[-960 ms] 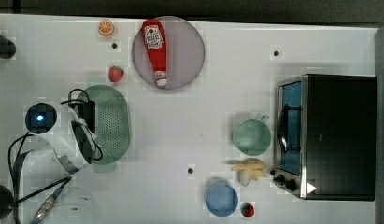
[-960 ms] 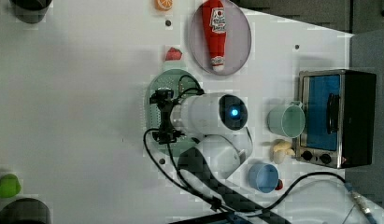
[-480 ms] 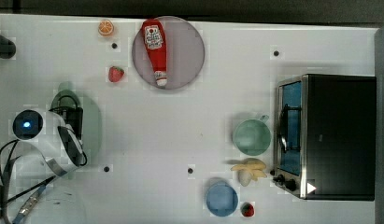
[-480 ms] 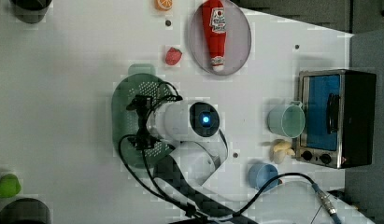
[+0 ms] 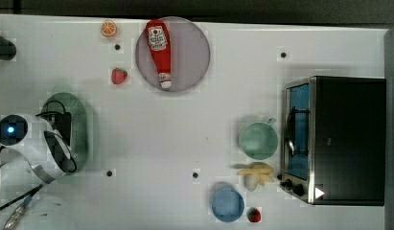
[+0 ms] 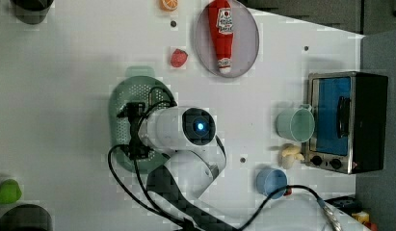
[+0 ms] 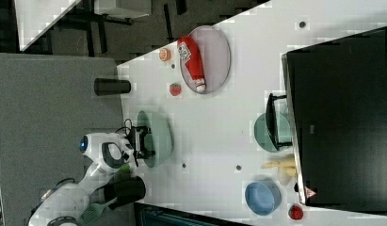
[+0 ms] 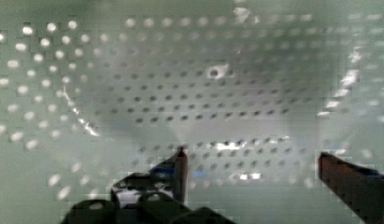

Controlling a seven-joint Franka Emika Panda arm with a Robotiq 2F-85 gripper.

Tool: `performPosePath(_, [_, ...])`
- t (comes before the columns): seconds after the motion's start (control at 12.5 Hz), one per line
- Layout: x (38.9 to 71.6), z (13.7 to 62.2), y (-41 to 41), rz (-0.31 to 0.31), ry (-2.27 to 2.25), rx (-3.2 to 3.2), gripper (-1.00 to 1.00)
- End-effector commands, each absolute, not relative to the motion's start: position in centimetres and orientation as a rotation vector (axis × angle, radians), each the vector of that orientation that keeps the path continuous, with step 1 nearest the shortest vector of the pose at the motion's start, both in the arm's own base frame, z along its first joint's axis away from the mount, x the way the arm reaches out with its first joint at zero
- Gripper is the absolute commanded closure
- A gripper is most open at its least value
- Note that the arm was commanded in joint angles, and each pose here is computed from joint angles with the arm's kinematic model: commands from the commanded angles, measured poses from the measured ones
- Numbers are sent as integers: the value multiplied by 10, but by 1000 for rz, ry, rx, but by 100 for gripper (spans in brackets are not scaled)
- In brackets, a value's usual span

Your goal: Drag strainer right to left.

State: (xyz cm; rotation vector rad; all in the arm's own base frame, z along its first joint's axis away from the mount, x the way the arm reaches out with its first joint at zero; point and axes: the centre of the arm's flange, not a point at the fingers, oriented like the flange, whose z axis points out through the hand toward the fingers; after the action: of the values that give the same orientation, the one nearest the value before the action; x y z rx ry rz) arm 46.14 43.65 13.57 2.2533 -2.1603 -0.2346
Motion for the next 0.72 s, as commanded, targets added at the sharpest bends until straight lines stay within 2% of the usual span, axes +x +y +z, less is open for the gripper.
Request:
performPosePath(0.08, [496,231,419,-208,-1977,2441,-100])
performPosePath(0.4, [533,380,338,-151,-1768,2656,-100])
performPosePath(0.72, [542,518,190,-125,-1662,2771,-100])
